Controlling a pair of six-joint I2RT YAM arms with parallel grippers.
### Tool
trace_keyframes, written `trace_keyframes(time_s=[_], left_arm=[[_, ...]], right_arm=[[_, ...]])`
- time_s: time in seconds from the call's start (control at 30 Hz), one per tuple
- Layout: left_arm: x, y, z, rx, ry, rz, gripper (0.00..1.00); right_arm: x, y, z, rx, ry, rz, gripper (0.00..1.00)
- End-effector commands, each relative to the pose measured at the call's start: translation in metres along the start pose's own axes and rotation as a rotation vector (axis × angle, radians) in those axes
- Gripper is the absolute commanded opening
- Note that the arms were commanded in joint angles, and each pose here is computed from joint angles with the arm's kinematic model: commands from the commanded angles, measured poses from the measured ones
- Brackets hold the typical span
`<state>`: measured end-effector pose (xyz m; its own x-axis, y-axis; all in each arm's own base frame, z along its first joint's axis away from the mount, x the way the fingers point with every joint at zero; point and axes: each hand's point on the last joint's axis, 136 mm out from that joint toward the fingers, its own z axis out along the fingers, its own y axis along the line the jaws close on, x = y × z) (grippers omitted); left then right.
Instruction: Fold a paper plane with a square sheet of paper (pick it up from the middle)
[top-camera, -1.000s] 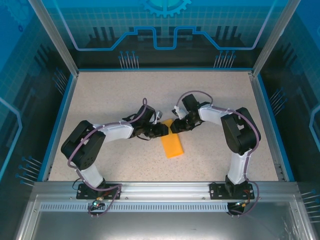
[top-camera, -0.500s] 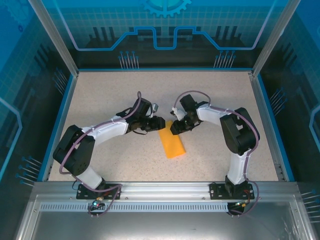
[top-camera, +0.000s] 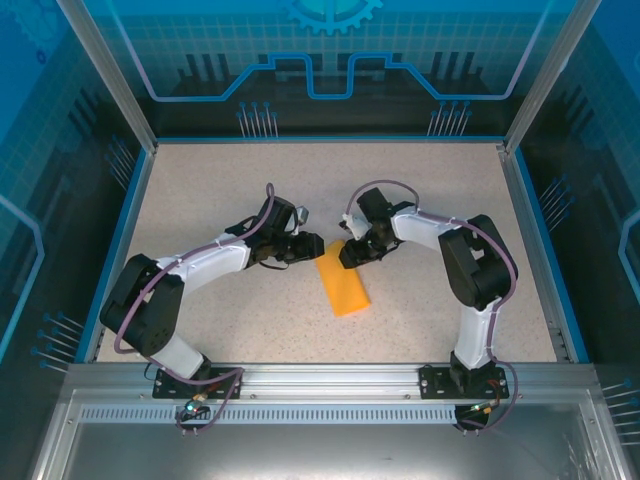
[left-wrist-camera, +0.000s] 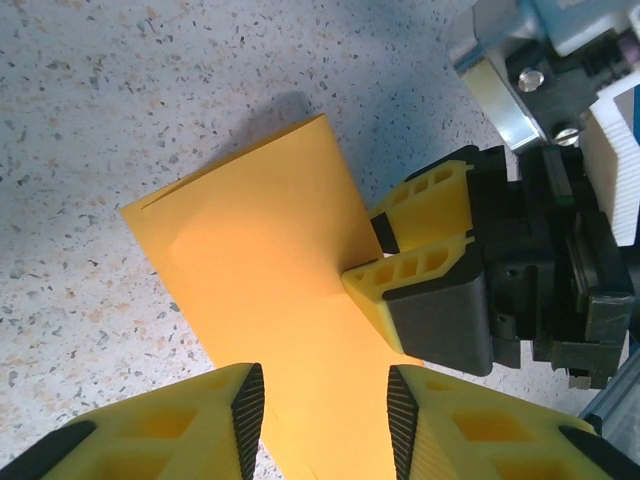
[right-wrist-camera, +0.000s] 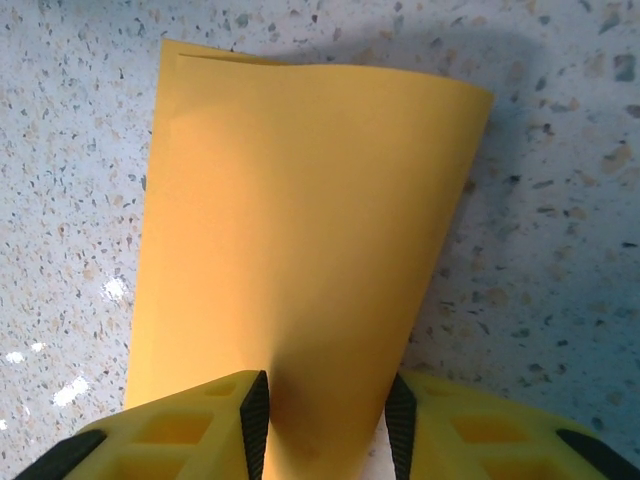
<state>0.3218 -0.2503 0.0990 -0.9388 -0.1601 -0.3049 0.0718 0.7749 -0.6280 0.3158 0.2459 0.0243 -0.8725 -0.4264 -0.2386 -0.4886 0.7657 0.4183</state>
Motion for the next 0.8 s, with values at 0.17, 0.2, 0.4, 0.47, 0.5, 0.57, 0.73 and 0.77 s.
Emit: trace_keyframes(time_s=[0.17, 0.2, 0.4, 0.47, 0.5, 0.57, 0.73, 0.77], left_arm=[[0.0052, 0.0056, 0.0035, -0.002, 0.015, -0.02, 0.41], [0.0056, 0.006, 0.0035, -0.003, 0.015, -0.021, 0.41], [0.0091, 0.0089, 0.0033, -0.003, 0.015, -0.033, 0.41], [0.0111, 0.0108, 0.0041, -0.006, 0.02, -0.038, 0.41], [0.0111, 0.0107, 0.0043, -0.004, 0.02, -0.039, 0.41], [0.0118, 0.0116, 0.0051, -0.003, 0.021, -0.041, 0.41], [0.0123, 0.0118, 0.0077, -0.001, 0.028, -0.044, 0.41], [0.0121, 0.0122, 0.0078, -0.002, 0.028, -0.044, 0.41]], right_arm=[[-0.0029, 0.0067, 0.0075, 0.011, 0.011, -0.004, 0.4], [-0.002, 0.0044, 0.0083, 0.022, 0.017, 0.01, 0.4], [-0.0007, 0.0016, 0.0112, 0.034, 0.014, 0.052, 0.4], [-0.0013, -0.001, 0.0114, 0.046, 0.008, 0.068, 0.4], [-0.0016, -0.0007, 0.0122, 0.043, 0.004, 0.072, 0.4], [-0.0021, 0.0014, 0.0129, 0.04, -0.001, 0.073, 0.4], [0.0007, 0.006, 0.0157, 0.036, 0.002, 0.052, 0.4], [0.0014, 0.0063, 0.0159, 0.037, 0.002, 0.045, 0.41]])
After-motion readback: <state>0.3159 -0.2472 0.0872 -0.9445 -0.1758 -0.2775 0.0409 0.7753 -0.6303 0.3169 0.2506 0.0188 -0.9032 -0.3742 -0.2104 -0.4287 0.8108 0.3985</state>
